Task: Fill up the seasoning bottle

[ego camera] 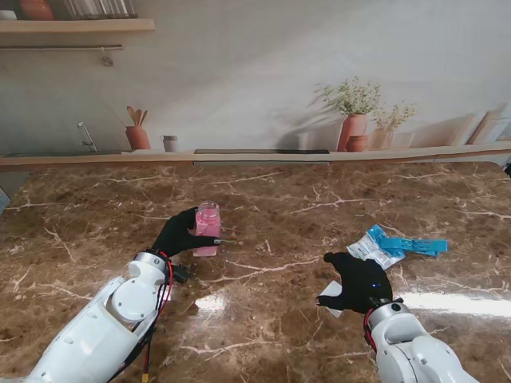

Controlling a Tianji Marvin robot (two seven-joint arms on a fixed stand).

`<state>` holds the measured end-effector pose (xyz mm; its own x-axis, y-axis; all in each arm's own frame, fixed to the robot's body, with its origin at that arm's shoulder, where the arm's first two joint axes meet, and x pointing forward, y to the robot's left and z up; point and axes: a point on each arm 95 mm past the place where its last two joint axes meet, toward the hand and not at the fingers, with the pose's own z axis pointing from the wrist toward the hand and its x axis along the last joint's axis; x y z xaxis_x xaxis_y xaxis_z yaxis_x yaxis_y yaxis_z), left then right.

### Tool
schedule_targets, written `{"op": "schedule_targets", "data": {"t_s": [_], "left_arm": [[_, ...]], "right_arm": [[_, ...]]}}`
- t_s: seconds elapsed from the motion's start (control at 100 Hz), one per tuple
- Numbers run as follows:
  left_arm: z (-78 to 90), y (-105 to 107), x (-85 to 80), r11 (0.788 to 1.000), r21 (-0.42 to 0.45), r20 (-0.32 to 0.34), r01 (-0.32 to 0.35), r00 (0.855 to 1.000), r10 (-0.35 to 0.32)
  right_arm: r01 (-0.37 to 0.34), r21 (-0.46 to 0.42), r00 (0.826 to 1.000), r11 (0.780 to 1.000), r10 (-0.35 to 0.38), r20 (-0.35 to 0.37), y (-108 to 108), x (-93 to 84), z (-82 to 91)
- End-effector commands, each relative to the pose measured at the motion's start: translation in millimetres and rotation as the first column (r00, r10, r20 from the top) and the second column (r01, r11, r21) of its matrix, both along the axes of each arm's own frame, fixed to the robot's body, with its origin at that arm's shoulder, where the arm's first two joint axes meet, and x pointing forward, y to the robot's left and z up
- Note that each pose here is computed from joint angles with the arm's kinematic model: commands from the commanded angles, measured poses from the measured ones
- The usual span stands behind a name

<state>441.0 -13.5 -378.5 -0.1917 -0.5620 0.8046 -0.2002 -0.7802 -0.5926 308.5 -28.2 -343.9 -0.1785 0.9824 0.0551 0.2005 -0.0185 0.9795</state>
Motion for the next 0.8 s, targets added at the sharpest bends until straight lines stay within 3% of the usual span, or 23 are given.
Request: {"op": "schedule_targets", "data": {"t_s": [0.0,0.34,0.61,0.79], "left_arm": [[-1.5,1,4.4,1.000,-0.013,-0.017,-0.019,1.000,0.019],[-15.6,-7,23.0,0.995,-0.092,-0.129,-0.029,0.992,0.017],[-11.7,-36,30.3,0.988,-0.147,-0.140,0.050,0.988,-0.071],[-9.9,-54,29.7,0.980,-0.155,-0.153,0.128,0.977,-0.152]], "right_arm": [[0.002,0.007,1.000,1.000,-0.002,-0.007,1,-0.5,-0.5],[0.007,0.029,1.000,1.000,-0.007,0.030,1,5.5,7.2],[0.016,0.035,0.998,0.999,-0.018,0.061,1,9.1,14.6],[0.022,0.040,0.998,0.999,-0.025,0.064,1,10.2,14.0]]}}
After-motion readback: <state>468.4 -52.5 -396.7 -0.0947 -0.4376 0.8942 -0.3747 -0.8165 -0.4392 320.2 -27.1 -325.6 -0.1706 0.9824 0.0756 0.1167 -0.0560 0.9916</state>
